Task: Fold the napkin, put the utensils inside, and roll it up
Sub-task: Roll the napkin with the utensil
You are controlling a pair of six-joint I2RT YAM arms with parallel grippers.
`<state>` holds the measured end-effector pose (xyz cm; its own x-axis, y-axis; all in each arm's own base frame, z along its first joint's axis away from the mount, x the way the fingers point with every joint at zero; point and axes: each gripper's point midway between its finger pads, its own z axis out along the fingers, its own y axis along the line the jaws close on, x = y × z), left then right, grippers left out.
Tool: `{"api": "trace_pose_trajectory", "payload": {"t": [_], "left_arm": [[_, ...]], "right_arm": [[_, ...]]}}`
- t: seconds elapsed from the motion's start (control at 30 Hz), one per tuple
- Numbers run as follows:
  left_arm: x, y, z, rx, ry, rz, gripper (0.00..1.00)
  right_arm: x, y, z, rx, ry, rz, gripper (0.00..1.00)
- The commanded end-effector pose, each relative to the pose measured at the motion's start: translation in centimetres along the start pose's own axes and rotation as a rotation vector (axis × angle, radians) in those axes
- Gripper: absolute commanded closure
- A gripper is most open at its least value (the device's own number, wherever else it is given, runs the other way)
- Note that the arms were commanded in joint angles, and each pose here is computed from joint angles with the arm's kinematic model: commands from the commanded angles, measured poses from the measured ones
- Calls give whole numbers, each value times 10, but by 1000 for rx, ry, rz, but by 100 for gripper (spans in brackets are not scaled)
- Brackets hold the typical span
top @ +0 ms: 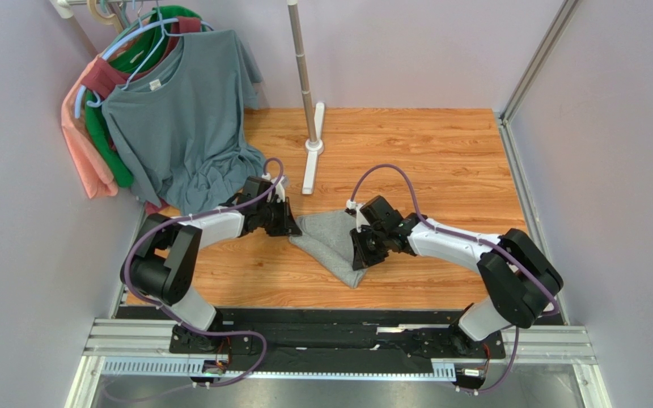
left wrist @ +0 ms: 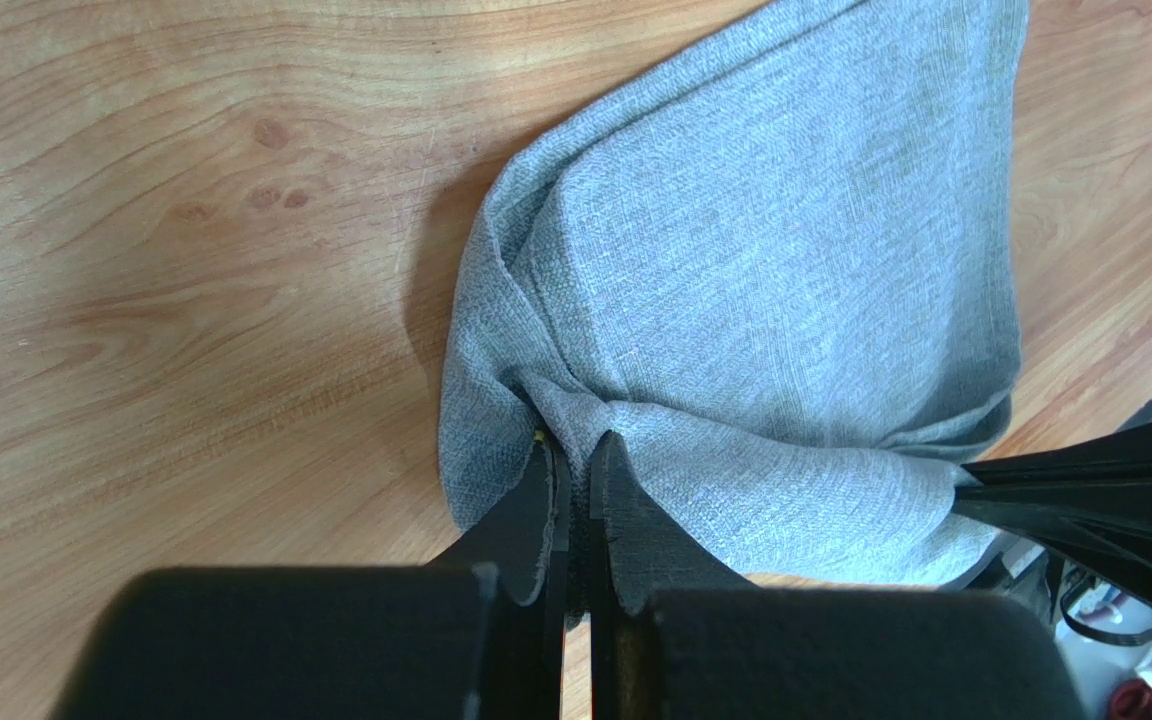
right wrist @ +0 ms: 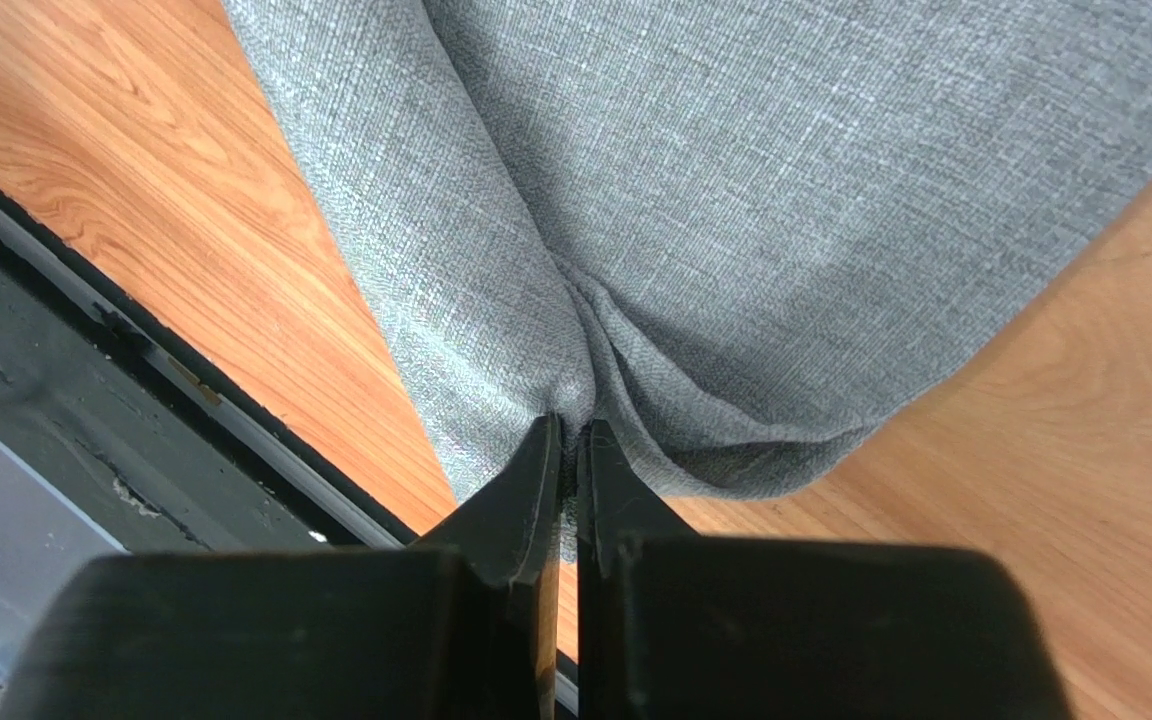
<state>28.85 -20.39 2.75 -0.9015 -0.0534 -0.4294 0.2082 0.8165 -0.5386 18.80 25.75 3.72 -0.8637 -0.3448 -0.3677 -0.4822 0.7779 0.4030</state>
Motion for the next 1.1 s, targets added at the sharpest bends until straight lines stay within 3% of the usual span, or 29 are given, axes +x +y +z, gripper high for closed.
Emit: {"api": "trace_pose_trajectory", "payload": {"t": [0.0,0.17,0.2,0.27,0.3,0.37,0.4,0.43,0.63,0.77,1.07], "left_arm": [[32,32,2,-130,102,-21,100],[32,29,4,-108,92,-36,100],[29,26,4,-99,85,-37,96],[23,24,1,-104,65,-45,79],[16,23,-3,-117,36,-39,60],[6,20,-10,-130,3,-35,45],[-4,19,-16,-146,-34,-27,31],[-6,19,-20,-157,-44,-25,27],[-17,16,-32,-156,-154,-29,25],[-3,18,-29,-129,-158,-51,25],[-13,23,-33,-173,-218,-95,21]], "right_arm": [[32,-2,11,12,88,46,100],[54,-16,25,67,150,92,100],[56,-19,26,82,156,101,100],[60,-26,29,114,170,107,100],[62,-29,31,127,176,109,100],[62,-30,32,135,179,111,100],[64,-31,33,139,187,114,100],[64,-33,34,143,188,115,100],[68,-36,38,157,209,121,100],[66,-35,39,153,210,121,100],[65,-33,34,138,196,93,100]]}}
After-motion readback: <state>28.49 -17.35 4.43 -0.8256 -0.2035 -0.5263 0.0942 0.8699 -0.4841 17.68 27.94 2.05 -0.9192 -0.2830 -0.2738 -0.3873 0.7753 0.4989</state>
